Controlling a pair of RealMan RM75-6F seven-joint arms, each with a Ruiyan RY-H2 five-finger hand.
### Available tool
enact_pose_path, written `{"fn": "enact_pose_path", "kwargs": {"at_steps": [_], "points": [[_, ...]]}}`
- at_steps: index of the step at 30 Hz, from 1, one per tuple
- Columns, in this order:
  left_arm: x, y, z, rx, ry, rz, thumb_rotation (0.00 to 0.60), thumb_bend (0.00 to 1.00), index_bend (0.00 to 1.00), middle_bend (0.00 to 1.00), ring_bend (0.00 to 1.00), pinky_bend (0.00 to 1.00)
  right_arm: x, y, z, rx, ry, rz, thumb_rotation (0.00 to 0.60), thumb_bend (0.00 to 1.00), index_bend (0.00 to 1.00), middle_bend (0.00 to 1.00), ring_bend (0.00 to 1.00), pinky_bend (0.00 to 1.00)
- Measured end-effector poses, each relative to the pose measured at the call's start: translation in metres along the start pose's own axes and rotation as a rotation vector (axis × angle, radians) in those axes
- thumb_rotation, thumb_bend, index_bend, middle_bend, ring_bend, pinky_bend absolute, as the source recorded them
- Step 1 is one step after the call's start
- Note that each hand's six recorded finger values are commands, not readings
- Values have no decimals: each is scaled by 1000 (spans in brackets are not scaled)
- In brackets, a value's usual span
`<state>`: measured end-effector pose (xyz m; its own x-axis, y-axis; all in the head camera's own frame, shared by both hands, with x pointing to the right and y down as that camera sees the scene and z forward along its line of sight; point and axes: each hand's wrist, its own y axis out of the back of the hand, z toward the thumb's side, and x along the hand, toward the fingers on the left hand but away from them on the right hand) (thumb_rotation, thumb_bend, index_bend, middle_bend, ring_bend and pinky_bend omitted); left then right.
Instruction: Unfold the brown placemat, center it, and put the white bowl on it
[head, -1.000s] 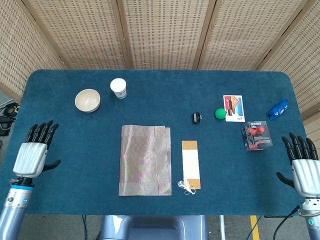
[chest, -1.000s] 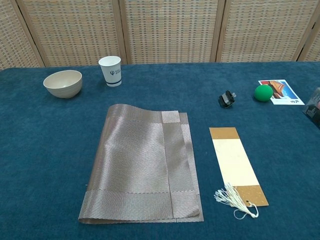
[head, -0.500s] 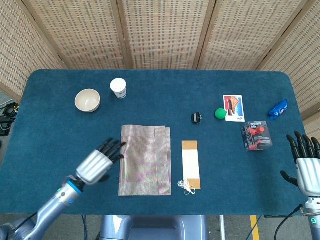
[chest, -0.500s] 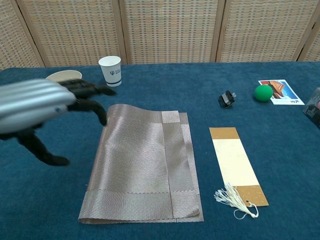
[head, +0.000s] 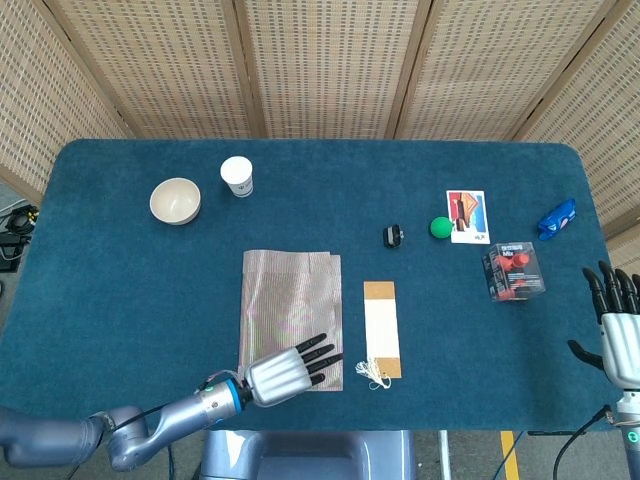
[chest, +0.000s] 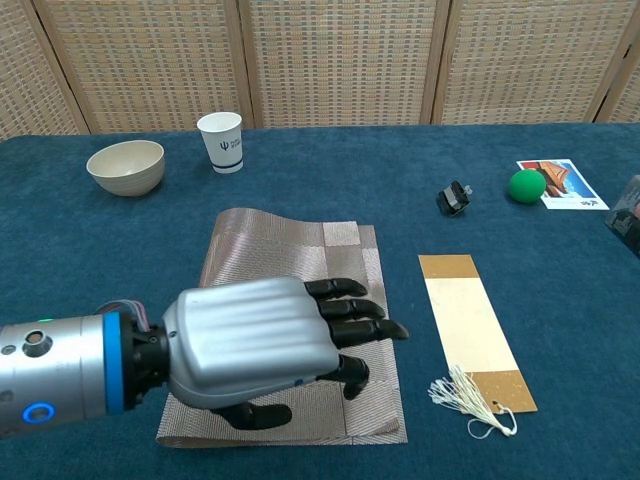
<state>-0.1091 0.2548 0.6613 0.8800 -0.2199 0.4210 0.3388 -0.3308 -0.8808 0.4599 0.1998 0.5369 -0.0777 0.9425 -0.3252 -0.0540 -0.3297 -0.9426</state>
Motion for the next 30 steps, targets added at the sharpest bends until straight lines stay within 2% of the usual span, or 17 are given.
{"fn": "enact_pose_path", "kwargs": {"at_steps": [8, 16, 25, 30], "points": [[23, 5, 7, 107, -65, 8, 600, 369, 307, 0, 0, 0, -2, -2, -4, -1, -16, 9, 600, 0, 51, 0, 0, 0], [42, -2, 14, 195, -102, -1, 600, 372, 297, 0, 0, 0, -3, -4, -5, -2, -19, 18, 600, 0, 51, 0, 0, 0], [56, -9, 21, 225, -129, -10, 600, 372, 317, 0, 0, 0, -4, -6, -7, -3, -23, 28, 600, 0, 52, 0, 0, 0], [58, -10, 24, 226, -136, -6, 600, 372, 361, 0, 0, 0, -4, -5, -8, -6, -26, 26, 600, 0, 52, 0, 0, 0]]}}
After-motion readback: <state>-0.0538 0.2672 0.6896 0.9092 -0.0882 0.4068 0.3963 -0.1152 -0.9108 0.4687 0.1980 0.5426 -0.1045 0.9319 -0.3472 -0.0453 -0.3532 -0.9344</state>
